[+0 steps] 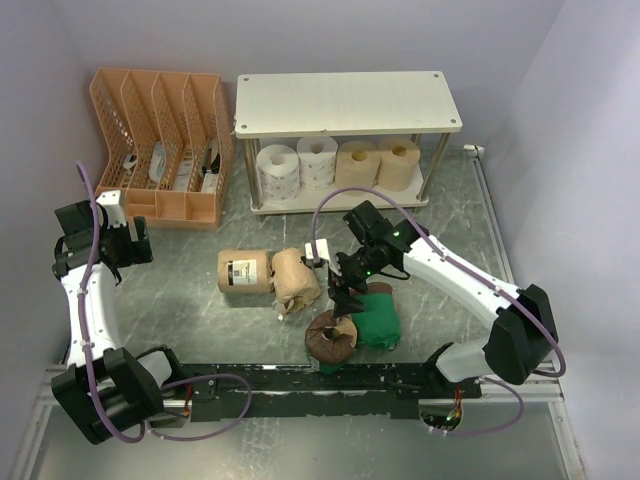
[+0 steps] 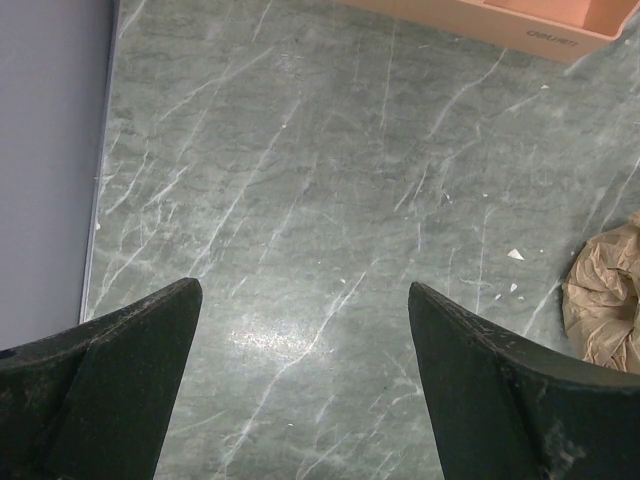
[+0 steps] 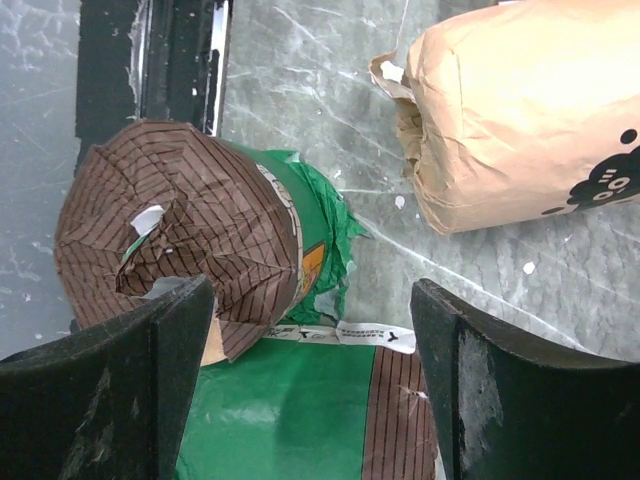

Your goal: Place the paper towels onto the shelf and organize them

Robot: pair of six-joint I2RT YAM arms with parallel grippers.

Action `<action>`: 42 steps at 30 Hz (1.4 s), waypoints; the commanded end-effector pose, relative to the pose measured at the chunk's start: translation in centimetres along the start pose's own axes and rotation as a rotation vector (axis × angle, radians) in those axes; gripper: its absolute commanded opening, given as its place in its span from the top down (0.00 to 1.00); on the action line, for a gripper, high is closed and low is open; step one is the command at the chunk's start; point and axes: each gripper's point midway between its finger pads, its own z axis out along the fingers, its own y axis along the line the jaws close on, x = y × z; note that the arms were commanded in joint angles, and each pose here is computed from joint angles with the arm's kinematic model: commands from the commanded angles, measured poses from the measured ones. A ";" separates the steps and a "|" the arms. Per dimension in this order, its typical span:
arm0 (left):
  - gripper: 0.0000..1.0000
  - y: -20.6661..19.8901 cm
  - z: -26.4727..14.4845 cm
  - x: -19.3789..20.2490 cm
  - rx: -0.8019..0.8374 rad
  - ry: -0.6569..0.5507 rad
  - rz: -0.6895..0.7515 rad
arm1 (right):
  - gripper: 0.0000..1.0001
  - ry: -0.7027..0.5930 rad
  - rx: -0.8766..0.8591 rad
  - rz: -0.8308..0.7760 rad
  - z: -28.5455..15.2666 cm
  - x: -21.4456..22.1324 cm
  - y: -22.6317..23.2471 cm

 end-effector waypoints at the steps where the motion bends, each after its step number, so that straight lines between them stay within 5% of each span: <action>1: 0.04 0.0 -0.3 -0.7 0.010 -0.015 0.000 | 0.21 0.028 0.041 -0.004 0.5 1.1 -0.8; 20: 0.04 -0.4 0.0 -0.5 0.039 0.000 0.003 | 0.28 0.125 -0.172 0.124 2.0 3.4 1.5; 33: 0.04 -0.4 0.0 -0.5 0.040 0.000 0.004 | 0.34 0.090 -0.367 0.206 1.0 0.7 3.6; 42: 0.04 -0.5 -0.1 -0.5 0.043 -0.005 0.007 | 0.34 0.124 -0.277 0.212 2.1 2.5 2.4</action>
